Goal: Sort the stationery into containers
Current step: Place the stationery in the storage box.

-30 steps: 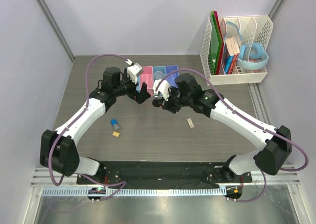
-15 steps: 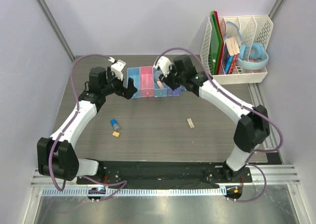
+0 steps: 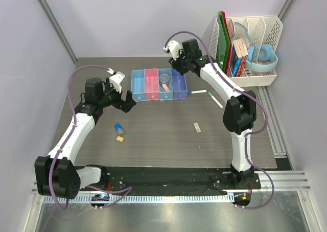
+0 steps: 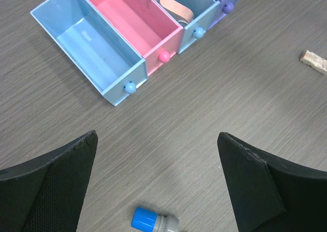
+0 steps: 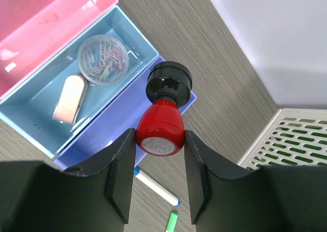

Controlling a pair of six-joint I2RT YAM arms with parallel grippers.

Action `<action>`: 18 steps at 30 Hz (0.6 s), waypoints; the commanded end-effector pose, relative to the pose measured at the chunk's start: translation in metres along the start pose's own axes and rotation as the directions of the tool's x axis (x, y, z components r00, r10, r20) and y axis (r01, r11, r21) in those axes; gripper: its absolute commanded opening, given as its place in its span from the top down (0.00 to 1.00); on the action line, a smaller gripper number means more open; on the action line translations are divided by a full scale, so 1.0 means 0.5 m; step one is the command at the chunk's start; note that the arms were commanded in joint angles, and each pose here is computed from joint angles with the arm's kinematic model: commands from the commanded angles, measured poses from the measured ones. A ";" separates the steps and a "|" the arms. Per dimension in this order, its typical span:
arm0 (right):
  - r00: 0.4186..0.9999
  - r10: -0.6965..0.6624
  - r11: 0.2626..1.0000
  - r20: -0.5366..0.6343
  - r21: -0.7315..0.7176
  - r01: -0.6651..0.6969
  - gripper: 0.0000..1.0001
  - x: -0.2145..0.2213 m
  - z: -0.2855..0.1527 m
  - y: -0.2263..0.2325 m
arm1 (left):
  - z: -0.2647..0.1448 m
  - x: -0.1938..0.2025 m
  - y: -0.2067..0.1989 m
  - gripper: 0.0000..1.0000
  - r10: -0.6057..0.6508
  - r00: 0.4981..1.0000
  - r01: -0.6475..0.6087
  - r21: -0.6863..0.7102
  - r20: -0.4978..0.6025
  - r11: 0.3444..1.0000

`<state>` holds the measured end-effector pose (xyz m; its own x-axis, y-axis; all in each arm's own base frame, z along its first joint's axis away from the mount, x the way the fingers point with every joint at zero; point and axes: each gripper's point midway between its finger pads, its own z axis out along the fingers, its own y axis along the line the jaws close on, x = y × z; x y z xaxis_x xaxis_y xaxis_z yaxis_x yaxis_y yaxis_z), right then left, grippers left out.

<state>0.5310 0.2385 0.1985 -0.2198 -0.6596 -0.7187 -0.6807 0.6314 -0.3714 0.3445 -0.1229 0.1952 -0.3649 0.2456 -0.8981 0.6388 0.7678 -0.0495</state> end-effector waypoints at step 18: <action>0.997 -0.019 0.993 -0.078 -0.116 0.010 0.67 0.075 0.059 0.026 | -0.032 0.020 -0.026 0.00 0.035 0.999 -0.035 0.039 -0.004 0.999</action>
<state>0.5327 0.2282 0.1600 -0.2773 -0.6884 -0.6702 -0.7407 0.5975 -0.3073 0.3251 -0.1192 0.1845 -0.3784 0.2794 -0.8824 0.6622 0.7479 -0.0471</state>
